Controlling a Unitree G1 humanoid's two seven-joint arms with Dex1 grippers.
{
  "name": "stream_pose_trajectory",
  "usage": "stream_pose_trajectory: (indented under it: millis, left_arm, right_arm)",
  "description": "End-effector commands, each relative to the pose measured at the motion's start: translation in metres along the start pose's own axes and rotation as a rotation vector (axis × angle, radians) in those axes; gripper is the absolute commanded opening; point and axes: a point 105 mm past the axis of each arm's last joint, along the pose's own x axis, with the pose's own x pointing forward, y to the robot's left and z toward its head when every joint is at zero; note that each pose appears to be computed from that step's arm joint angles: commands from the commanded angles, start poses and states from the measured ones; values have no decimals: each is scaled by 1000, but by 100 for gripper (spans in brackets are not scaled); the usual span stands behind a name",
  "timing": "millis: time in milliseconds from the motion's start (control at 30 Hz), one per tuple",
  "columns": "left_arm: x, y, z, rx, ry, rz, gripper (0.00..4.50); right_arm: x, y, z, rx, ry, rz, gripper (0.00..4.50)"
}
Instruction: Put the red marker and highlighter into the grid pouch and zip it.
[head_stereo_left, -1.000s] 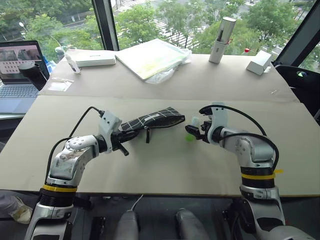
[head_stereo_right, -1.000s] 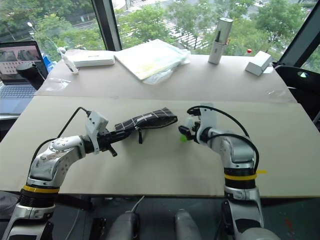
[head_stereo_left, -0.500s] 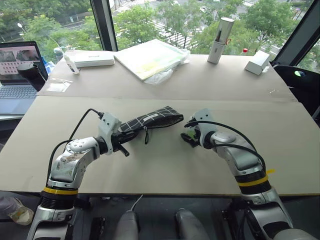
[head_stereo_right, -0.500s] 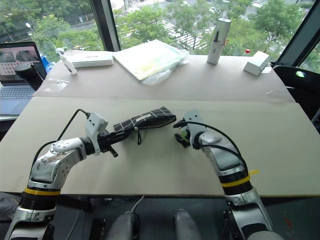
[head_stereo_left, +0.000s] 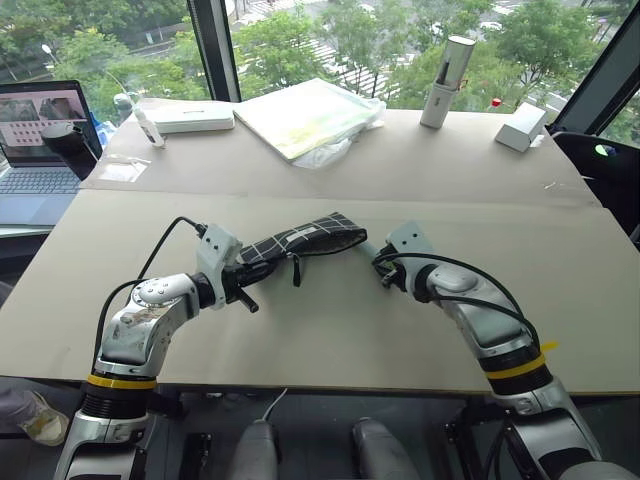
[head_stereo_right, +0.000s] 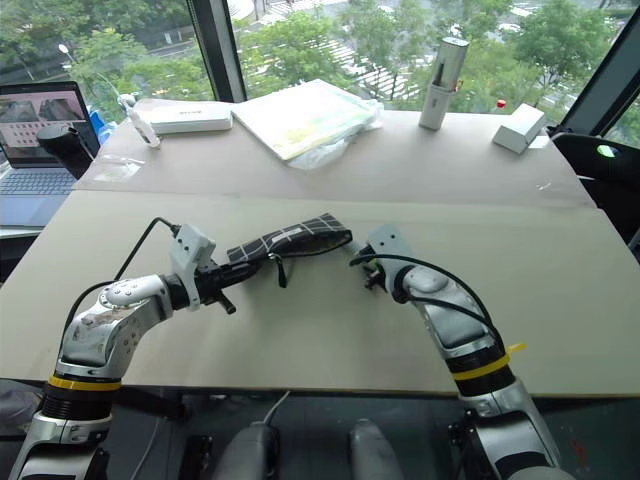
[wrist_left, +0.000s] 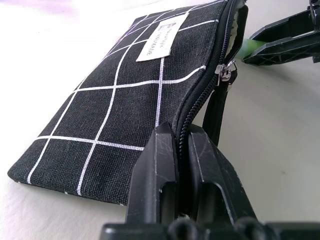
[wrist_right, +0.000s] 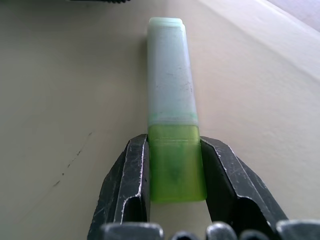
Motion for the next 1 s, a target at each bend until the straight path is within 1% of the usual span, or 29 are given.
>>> stream_pose_trajectory:
  millis: [33,100,167,200,233,300,367,400,500,667,867,1000]
  left_arm:
    - [-4,1,16,35,-47,0,0]
    - [-4,2,17,32,-47,-2,0]
    - [-5,2,17,30,-47,-4,0]
    - [-5,3,17,28,-46,-6,0]
    - [-5,3,17,26,-44,-7,0]
    - [-5,4,17,24,-40,-10,0]
    - [-3,4,18,24,-41,-18,0]
    - [-2,4,19,25,-42,-21,0]
    - [0,4,21,28,-42,-33,0]
    - [2,3,22,33,-42,-44,0]
    - [2,2,21,38,-40,-48,0]
    - [2,1,20,46,-34,-49,0]
  right_arm:
    - [-9,-46,-1,-11,-25,-146,107]
    - [-18,-72,13,-45,-103,-206,107]
    - [-28,-91,31,-81,-197,-240,107]
    - [-38,-92,47,-138,-289,-201,107]
    - [-44,-91,57,-182,-350,-169,107]
    - [-57,-71,66,-295,-446,-21,107]
    - [-73,-41,53,-444,-453,178,107]
    - [-78,-31,46,-505,-438,241,107]
    - [-81,-17,38,-614,-431,310,107]
    - [-78,-8,41,-725,-451,323,107]
    - [-71,-5,47,-738,-466,328,107]
    - [-65,-7,47,-756,-444,328,107]
